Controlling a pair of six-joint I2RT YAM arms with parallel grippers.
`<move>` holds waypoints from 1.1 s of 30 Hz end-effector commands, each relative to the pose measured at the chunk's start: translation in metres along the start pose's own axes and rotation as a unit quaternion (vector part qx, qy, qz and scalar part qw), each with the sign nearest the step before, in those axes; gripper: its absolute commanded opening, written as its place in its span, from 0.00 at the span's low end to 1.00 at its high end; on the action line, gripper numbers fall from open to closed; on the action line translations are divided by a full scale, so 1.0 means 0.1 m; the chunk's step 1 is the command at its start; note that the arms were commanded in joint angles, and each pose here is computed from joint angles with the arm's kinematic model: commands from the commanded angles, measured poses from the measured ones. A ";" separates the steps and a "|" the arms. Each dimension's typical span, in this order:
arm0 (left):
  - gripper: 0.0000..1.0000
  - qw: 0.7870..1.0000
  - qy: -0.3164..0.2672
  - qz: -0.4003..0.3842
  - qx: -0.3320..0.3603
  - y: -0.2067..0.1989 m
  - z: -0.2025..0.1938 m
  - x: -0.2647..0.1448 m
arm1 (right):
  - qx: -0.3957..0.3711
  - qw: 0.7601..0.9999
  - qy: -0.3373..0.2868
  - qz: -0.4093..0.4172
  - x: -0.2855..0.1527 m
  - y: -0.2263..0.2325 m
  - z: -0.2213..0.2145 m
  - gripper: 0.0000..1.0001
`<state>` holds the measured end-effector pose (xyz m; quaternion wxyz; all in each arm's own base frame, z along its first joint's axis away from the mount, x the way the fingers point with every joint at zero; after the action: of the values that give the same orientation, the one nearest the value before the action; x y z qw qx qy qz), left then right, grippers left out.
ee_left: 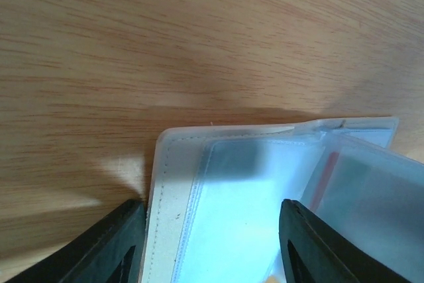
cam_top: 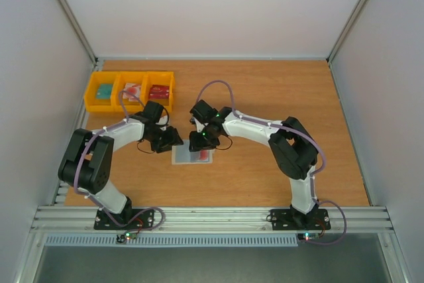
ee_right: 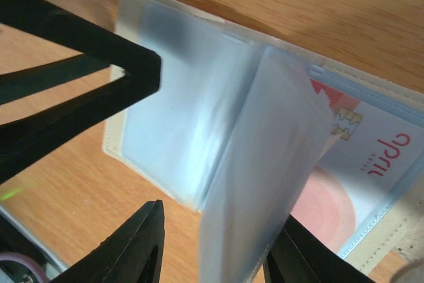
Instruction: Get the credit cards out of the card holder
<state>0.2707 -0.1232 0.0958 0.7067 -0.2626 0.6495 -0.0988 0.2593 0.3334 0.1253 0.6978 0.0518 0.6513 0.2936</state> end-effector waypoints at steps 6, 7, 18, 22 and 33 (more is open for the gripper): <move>0.50 0.999 0.028 0.020 -0.012 0.11 -0.08 0.14 | -0.046 0.998 -0.044 0.029 -0.36 0.22 0.04 0.42; 0.49 0.999 0.028 0.020 -0.013 0.11 -0.08 0.14 | -0.041 0.998 -0.044 0.013 -0.35 0.18 0.05 0.41; 0.46 0.999 0.027 0.017 -0.011 0.10 -0.08 0.14 | -0.014 1.000 -0.012 0.012 -0.05 0.06 0.12 0.22; 0.46 0.999 0.028 0.013 -0.011 0.09 -0.08 0.14 | -0.009 1.000 -0.003 0.009 0.01 0.06 0.15 0.11; 0.61 0.999 0.027 -0.038 0.015 -0.07 -0.05 0.04 | -0.052 0.998 -0.039 0.012 -0.46 0.09 0.03 0.01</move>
<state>0.2712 -0.1275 0.0955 0.6981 -0.2725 0.6518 -0.1167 0.2670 0.3305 0.1293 0.7022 0.0419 0.6473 0.2936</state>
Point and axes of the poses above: each gripper's point midway between its finger pads, its own x axis out along the fingers, its own y axis along the line the jaws close on, z = x × y, the point moved 8 cm from there along -x, back along the fingers
